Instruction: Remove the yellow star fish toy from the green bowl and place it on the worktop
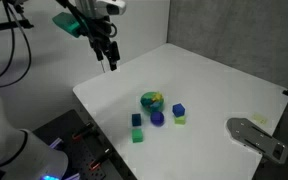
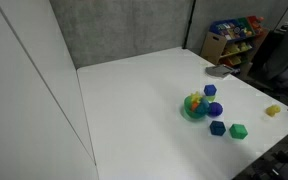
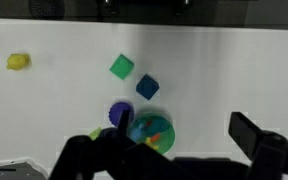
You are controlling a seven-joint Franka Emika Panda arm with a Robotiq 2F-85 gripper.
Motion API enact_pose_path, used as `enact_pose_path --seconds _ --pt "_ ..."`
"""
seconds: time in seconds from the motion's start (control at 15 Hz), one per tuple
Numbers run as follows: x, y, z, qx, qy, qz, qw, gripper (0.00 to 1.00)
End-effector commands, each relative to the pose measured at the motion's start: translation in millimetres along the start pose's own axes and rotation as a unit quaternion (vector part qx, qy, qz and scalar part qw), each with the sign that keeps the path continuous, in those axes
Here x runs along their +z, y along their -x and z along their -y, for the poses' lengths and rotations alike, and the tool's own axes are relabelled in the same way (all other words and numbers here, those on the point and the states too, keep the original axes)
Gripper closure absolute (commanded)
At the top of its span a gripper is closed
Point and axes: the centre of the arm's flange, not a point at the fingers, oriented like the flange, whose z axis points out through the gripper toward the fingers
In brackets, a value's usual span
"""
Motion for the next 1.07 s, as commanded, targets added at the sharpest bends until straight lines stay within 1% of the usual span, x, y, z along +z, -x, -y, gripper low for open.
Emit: enact_pose_path --seconds 0.0,1.0 --pt "0.0 0.0 0.0 0.0 0.0 0.0 1.0 0.0" --pt "-3.6 -0.3 1.2 -0.002 -0.002 -0.001 1.0 0.0"
